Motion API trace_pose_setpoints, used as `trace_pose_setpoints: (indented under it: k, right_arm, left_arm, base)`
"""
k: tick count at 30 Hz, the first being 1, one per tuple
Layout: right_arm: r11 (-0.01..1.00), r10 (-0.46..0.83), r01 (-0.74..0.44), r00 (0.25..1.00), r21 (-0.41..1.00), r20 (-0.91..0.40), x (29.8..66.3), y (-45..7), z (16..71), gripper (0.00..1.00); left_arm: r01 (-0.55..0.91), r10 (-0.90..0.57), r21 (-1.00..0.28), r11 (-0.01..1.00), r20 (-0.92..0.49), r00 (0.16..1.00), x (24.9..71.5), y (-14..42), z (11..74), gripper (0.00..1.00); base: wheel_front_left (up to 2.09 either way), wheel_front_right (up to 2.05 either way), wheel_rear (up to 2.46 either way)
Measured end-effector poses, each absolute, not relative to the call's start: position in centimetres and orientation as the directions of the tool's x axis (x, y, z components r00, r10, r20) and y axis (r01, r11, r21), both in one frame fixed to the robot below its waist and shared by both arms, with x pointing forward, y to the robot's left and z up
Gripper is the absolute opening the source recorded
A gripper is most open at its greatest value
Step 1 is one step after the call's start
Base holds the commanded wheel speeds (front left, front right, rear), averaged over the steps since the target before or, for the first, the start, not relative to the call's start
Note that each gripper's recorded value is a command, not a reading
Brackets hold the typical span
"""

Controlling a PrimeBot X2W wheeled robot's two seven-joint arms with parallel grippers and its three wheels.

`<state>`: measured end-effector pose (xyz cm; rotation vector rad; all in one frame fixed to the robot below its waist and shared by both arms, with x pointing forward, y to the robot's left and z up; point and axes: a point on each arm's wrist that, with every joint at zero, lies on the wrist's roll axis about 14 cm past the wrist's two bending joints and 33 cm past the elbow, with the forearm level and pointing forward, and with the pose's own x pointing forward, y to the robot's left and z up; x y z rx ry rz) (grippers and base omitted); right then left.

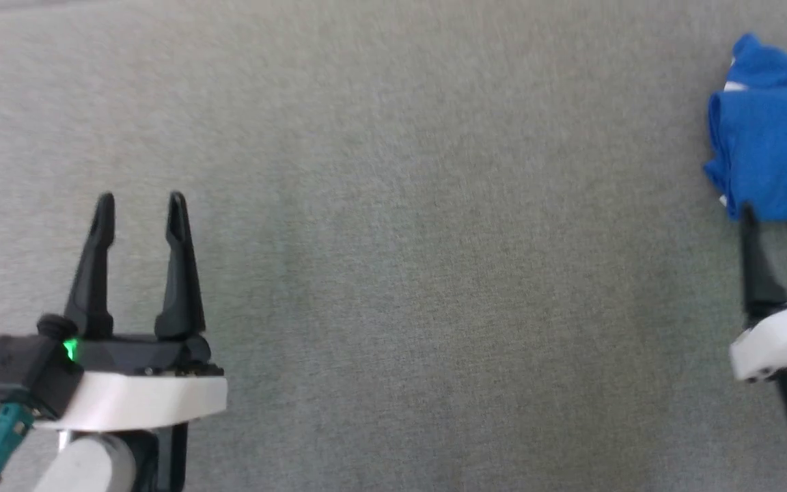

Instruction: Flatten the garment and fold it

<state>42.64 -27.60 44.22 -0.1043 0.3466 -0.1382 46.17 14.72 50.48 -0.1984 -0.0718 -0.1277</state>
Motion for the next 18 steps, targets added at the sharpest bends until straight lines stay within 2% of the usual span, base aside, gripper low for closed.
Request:
trace_pose_setpoints:
  k: [5,10,18]
  right_arm:
    - [0.992,-0.101,0.091,0.987,-0.084,-0.122,42.4,-24.5,49.1,1.00]
    - [0.994,-0.071,0.074,0.996,-0.077,0.045,41.4,-23.2,53.2,1.00]
    - [0.997,-0.036,0.044,0.992,-0.064,0.124,38.8,-22.0,55.3,1.00]
  left_arm:
    - [0.106,-0.085,-0.170,0.980,0.126,0.988,44.1,15.7,52.7,1.00]
    - [0.095,-0.071,-0.151,0.984,0.161,0.984,41.8,16.3,54.5,1.00]
    - [0.062,-0.041,-0.098,0.993,0.201,0.979,38.0,17.2,56.2,1.00]
  base:
    - [0.00,0.00,0.00]
    - [0.00,0.00,0.00]
    - [0.00,0.00,0.00]
